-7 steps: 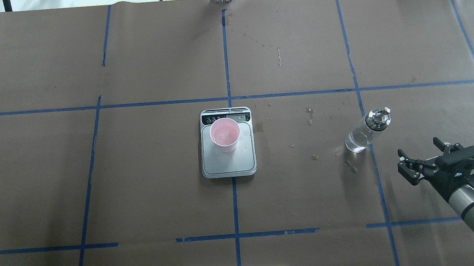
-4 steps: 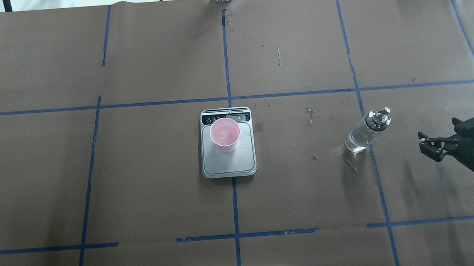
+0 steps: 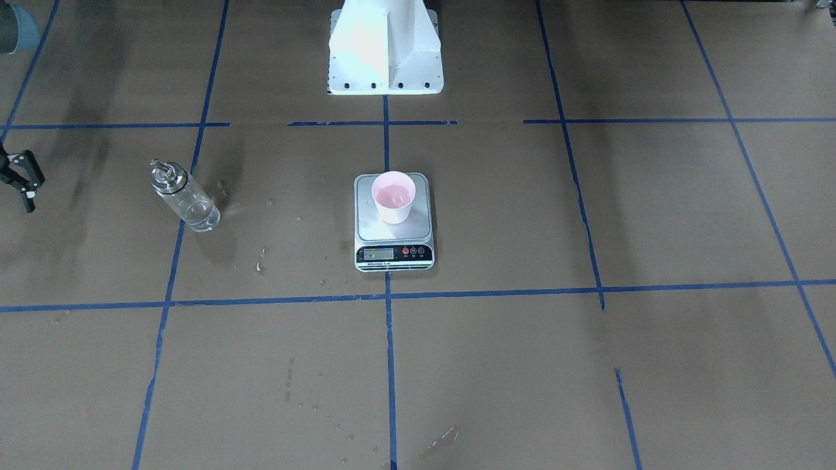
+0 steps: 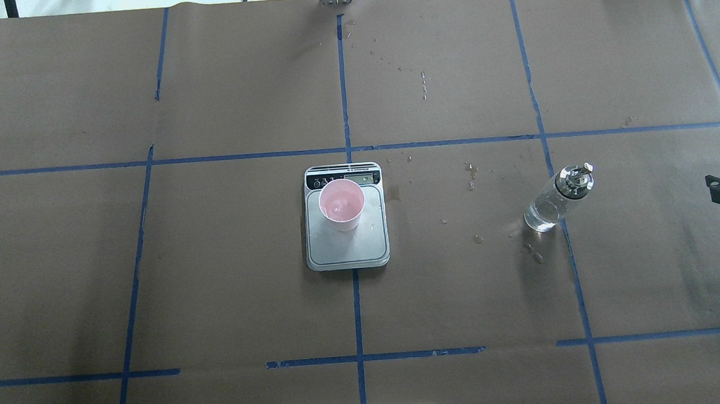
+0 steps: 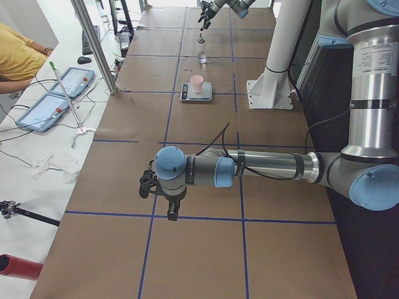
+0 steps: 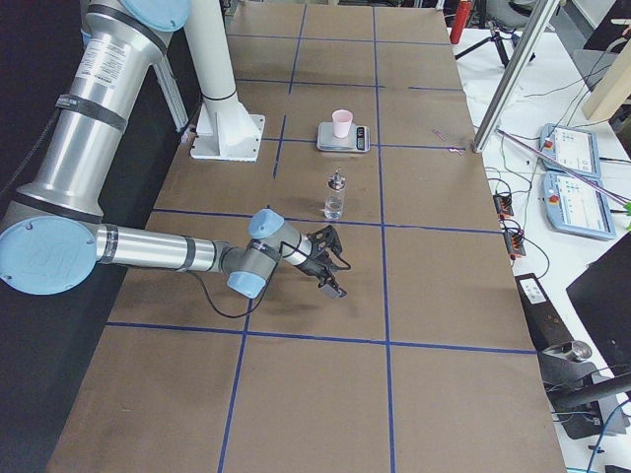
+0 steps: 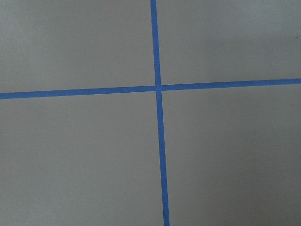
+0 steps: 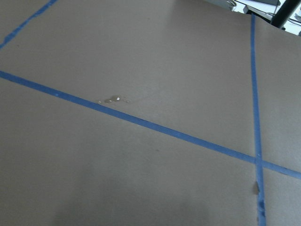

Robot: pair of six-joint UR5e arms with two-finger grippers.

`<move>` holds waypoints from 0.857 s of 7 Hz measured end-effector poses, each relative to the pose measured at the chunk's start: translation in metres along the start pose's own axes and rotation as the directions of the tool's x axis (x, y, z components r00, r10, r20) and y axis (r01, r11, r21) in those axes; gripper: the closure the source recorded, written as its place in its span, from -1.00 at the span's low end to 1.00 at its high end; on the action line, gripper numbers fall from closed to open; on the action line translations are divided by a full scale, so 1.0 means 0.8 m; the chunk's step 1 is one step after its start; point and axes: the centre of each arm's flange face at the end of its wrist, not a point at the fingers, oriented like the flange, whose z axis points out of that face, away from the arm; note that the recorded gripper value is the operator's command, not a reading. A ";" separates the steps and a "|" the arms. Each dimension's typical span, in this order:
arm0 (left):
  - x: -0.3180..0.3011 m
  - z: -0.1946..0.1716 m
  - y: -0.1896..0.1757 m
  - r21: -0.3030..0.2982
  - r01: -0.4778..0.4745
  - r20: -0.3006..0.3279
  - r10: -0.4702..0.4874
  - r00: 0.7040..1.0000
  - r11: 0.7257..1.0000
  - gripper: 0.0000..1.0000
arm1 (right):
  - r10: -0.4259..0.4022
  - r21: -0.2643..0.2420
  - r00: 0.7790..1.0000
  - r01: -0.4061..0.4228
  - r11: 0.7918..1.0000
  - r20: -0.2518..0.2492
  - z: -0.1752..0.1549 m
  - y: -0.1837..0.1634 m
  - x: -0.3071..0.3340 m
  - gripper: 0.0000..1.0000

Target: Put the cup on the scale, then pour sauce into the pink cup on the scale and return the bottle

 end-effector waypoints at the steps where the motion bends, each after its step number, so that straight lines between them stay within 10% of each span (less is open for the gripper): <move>1: 0.000 0.000 0.000 0.000 0.000 -0.001 0.000 1.000 1.000 -1.00 | 0.034 -0.017 0.999 -0.035 0.999 -0.007 0.001 0.004 0.032 -1.00; 6: 0.000 0.000 0.000 0.000 -0.001 -0.003 0.001 1.000 1.000 -1.00 | 0.165 -0.236 0.984 -0.145 0.961 0.067 -0.057 -0.073 0.184 -1.00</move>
